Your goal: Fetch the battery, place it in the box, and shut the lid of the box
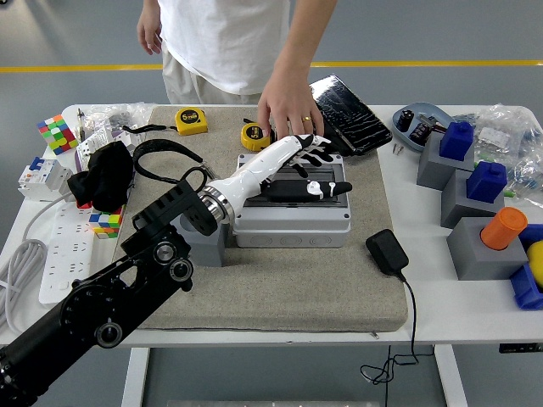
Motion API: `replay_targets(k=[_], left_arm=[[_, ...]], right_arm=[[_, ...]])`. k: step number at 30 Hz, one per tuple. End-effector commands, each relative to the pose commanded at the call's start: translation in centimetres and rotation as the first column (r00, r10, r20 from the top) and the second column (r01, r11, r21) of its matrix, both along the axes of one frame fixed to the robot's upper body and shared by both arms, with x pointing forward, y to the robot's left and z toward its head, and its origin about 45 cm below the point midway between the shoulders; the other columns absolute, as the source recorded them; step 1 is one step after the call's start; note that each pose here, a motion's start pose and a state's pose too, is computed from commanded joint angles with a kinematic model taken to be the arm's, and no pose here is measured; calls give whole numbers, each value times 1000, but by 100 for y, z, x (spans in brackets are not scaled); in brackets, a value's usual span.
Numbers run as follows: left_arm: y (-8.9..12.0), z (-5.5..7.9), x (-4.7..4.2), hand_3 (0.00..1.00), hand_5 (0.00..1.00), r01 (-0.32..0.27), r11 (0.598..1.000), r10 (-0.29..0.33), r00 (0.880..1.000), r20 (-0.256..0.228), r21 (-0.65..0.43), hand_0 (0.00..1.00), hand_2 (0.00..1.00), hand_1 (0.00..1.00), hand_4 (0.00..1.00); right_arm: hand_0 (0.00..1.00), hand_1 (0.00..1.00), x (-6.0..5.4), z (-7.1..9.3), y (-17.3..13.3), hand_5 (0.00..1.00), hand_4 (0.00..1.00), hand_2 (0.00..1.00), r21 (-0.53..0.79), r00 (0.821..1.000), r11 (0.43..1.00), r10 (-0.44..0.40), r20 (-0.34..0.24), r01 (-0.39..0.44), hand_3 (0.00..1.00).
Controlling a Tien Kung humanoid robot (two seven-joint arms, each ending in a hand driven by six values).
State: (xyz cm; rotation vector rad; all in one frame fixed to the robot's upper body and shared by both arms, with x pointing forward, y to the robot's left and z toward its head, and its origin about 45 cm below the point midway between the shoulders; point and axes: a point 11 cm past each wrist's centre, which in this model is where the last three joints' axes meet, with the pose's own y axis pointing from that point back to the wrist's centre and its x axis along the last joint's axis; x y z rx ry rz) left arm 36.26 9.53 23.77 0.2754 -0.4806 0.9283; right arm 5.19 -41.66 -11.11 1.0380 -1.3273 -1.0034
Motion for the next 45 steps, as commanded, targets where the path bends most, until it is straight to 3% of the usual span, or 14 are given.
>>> replay_targets(k=[4,10,16,23,26,30,32,45], left_arm=[[252,-49,-22,754,631,-54,984,53,999,-11,-168,492,685,689,998],[819,-100,-131,725,591,-170,912,173,985,-25,-373,493,658,673,998],[1376,-76,-138,719,574,-289,847,313,949,-20,-446,498,654,668,998],[1816,-92,-164,716,568,-381,788,411,910,-47,-484,499,656,669,998],[1922,-79,-186,715,588,-404,773,442,896,-42,-490,506,653,666,998],[1996,-69,-185,715,588,-417,760,458,888,-44,-499,506,653,666,998],[2013,-58,-178,716,623,-418,761,460,887,-41,-496,509,653,667,998],[2016,-99,-168,716,617,-420,787,448,893,-49,-452,513,662,666,998]], right_arm=[[641,648,-3,0,1,578,976,657,0,1000,1000,-4,-2,4,577],[641,648,45,8,-6,579,976,658,-1,1000,1000,-9,8,9,576],[641,647,60,15,-18,579,976,658,-3,1000,1000,-14,11,14,576],[641,648,61,12,-11,578,976,658,-2,1000,1000,-13,11,13,576],[640,647,54,12,-13,578,976,658,-3,1000,1000,-12,9,12,576],[640,647,40,13,-21,578,976,658,-5,1000,1000,-10,4,10,576],[641,647,45,15,-25,578,976,657,-6,1000,1000,-8,5,8,577],[641,647,70,16,-16,579,976,658,-4,1000,1000,-6,7,6,576]])
